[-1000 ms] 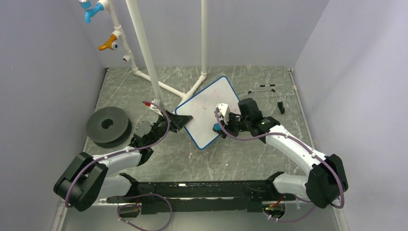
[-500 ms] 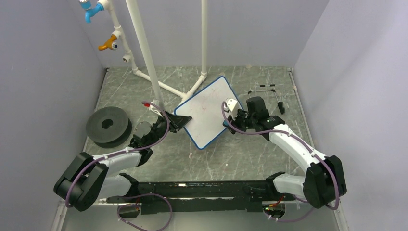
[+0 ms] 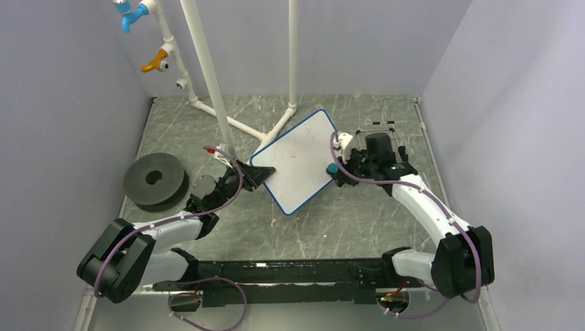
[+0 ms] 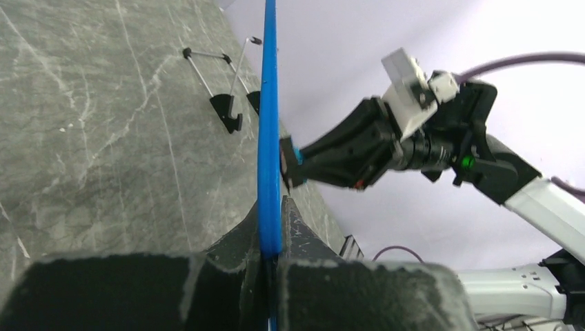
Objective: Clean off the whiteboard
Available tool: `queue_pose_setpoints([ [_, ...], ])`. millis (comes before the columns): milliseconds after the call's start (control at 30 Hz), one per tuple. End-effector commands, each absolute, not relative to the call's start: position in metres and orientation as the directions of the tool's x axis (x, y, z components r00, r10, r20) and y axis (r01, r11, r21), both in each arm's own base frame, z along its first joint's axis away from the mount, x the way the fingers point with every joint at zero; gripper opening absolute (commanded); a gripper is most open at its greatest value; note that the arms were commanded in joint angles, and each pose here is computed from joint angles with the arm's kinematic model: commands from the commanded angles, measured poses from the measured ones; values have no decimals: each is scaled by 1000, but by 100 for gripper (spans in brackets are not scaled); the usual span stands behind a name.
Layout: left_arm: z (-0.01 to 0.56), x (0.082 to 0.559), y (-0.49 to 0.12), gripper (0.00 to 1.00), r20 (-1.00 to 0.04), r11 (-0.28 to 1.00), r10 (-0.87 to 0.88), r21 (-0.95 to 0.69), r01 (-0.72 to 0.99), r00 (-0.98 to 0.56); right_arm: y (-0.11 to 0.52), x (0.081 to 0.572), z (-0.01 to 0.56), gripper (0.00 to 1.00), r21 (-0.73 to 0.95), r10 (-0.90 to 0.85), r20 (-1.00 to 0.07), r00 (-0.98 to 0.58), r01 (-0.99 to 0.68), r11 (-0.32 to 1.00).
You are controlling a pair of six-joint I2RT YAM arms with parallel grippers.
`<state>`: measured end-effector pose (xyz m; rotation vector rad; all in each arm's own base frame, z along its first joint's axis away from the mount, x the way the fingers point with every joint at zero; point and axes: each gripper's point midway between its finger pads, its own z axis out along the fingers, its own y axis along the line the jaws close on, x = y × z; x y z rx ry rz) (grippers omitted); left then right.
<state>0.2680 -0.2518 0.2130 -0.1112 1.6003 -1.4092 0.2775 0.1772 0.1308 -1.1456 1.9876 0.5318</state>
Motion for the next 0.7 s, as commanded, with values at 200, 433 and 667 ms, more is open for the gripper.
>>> queue_pose_setpoints([
  [200,281,258,-261,0,-745,362,-563,-611,704,-357,155,283,183,0,-54,-447,-864,-232,-840,540],
  [433,294,263,-264,0,-745,396,-573,-617,680,-342,167,295,160,0,-84,-483,-836,-259,-811,579],
  [667,307,263,-271,0,-765,440,-554,-604,665,-328,214,260,154,0,-41,-522,-834,-180,-923,383],
])
